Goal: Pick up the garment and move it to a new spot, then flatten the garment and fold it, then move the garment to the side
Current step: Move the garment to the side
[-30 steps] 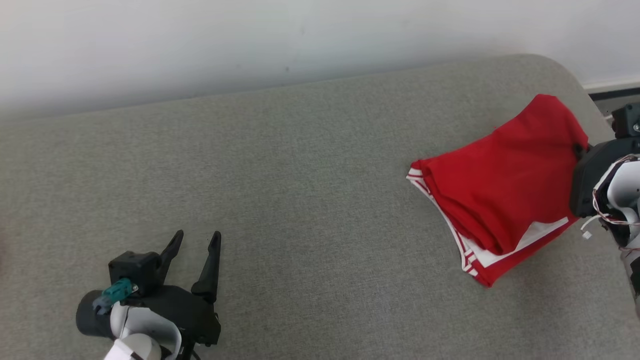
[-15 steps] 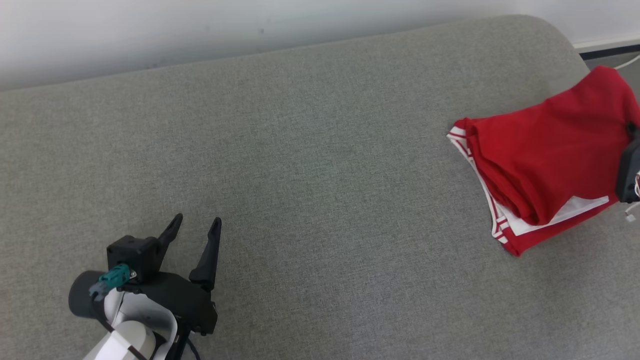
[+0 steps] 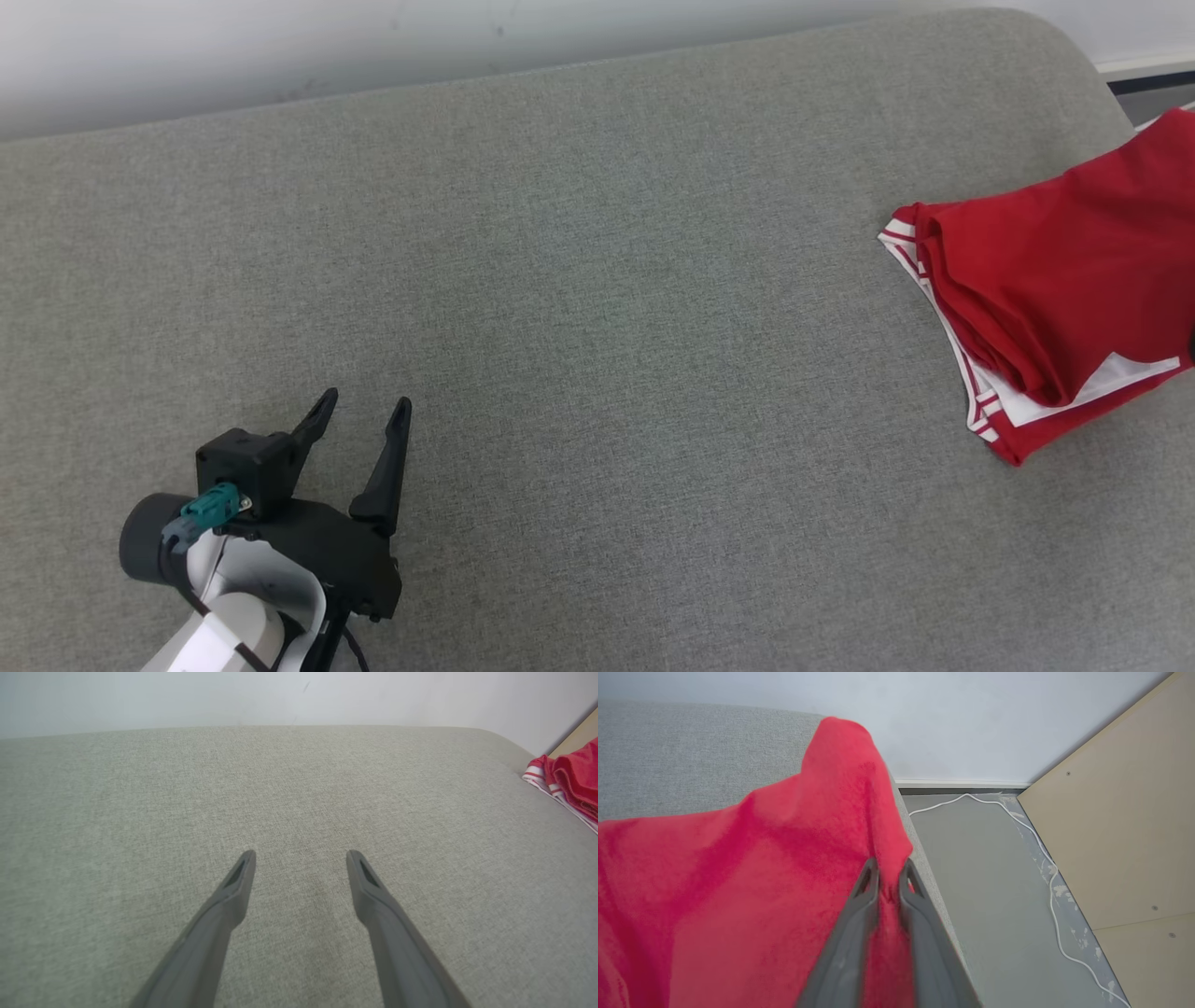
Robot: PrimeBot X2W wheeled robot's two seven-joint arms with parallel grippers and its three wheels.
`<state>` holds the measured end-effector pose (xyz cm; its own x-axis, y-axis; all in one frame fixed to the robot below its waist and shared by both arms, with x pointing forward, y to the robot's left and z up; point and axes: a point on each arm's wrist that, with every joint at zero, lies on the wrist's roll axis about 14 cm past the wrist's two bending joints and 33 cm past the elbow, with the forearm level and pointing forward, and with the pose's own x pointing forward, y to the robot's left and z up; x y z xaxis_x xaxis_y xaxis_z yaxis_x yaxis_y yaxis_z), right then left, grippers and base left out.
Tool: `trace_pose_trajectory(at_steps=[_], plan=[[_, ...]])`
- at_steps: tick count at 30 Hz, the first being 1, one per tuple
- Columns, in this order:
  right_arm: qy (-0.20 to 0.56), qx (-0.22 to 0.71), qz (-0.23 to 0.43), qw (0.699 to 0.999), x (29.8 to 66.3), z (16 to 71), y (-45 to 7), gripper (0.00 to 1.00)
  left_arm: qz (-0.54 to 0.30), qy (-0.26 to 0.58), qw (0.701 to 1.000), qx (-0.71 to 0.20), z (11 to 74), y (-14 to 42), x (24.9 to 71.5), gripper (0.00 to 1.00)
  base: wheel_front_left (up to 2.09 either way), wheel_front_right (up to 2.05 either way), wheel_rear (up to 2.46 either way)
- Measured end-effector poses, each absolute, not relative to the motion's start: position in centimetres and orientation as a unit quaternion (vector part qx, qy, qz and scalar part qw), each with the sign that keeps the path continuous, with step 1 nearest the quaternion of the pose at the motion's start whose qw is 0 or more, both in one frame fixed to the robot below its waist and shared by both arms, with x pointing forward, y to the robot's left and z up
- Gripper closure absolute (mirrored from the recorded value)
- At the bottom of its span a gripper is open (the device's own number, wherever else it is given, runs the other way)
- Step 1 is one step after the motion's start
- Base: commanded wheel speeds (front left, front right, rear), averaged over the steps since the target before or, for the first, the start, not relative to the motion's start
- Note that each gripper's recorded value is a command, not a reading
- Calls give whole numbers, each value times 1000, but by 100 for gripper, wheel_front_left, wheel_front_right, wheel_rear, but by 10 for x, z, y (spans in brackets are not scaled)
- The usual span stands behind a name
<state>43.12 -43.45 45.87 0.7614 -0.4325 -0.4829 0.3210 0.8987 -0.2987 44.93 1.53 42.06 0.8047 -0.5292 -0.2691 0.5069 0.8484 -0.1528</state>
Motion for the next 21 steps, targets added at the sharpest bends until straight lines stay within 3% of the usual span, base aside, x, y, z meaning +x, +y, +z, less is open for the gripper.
trace_pose_trajectory(at_steps=[2,3,15,21], plan=[[282,-95,-203,933,431,456,-434,7,-272,153,949,-37,420,16,449,0,0,0,0],[283,-97,-201,933,432,455,-433,0,-271,153,950,-36,420,16,449,0,0,0,0],[223,-69,-182,955,451,474,-406,0,-244,101,963,-54,448,23,456,0,0,0,0],[128,-27,-154,979,468,508,-375,0,-213,62,972,-74,471,29,461,0,0,0,0]])
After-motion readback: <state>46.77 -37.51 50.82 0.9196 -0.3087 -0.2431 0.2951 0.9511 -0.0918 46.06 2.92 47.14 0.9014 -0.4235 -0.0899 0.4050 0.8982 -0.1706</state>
